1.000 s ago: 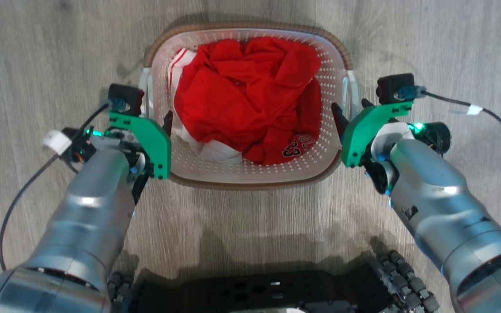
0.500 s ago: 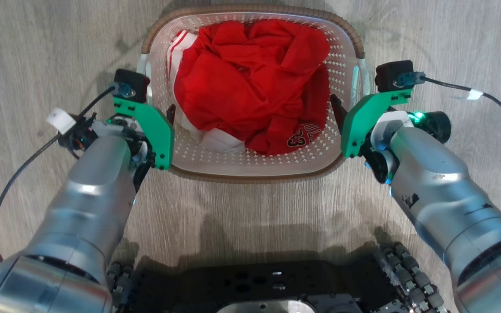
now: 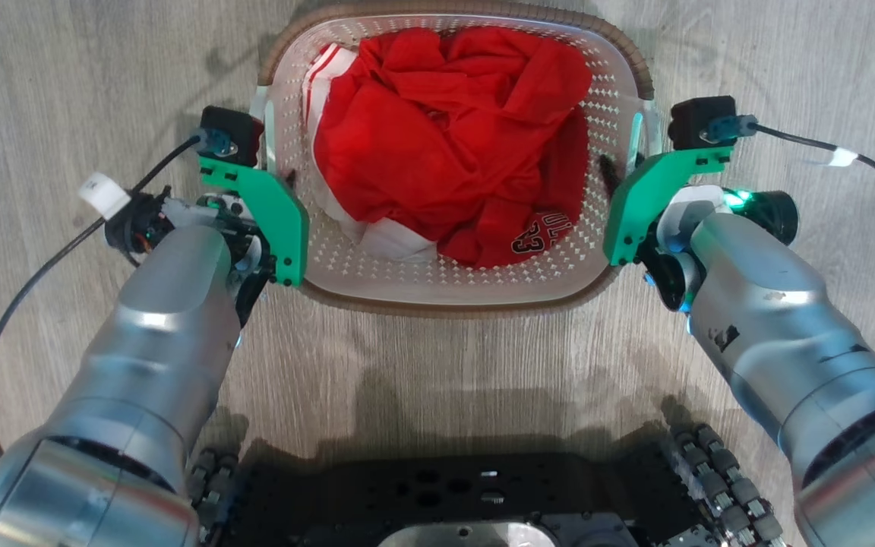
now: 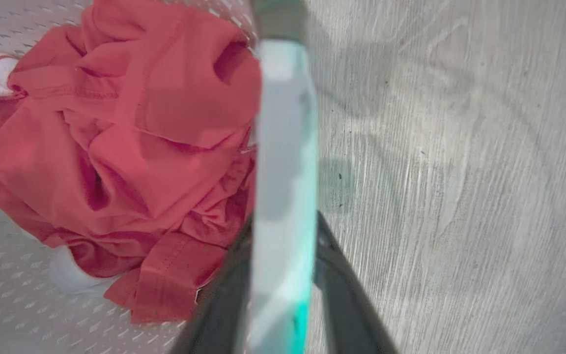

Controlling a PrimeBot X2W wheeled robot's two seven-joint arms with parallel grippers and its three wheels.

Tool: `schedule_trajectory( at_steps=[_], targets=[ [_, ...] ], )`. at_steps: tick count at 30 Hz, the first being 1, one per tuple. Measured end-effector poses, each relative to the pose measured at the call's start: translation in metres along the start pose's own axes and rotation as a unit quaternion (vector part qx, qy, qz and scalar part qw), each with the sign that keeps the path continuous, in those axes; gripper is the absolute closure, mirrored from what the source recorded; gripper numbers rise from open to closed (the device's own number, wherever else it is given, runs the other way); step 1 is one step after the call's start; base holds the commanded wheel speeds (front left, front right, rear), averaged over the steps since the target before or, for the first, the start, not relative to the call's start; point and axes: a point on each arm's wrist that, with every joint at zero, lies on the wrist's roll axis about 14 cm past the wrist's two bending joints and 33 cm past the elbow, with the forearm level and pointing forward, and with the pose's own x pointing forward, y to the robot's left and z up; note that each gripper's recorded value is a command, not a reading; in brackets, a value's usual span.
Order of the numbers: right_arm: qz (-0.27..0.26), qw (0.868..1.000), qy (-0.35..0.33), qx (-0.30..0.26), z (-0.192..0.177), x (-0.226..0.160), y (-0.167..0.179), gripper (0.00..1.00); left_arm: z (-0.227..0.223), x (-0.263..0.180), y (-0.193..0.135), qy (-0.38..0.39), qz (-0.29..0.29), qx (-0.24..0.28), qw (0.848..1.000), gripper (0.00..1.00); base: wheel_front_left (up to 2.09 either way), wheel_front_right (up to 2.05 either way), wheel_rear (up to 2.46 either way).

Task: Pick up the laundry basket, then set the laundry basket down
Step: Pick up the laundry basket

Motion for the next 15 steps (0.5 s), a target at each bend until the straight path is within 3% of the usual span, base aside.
schedule_trajectory(
  at_steps=[15],
  targets=[
    [-0.001, 1.0, 0.008, 0.002, -0.0023, 0.0002, 0.0008, 1.0, -0.0009, -0.002, -0.0081, 0.009, -0.013, -0.019, 1.0, 1.0, 0.0, 0.0, 0.0]
  ],
)
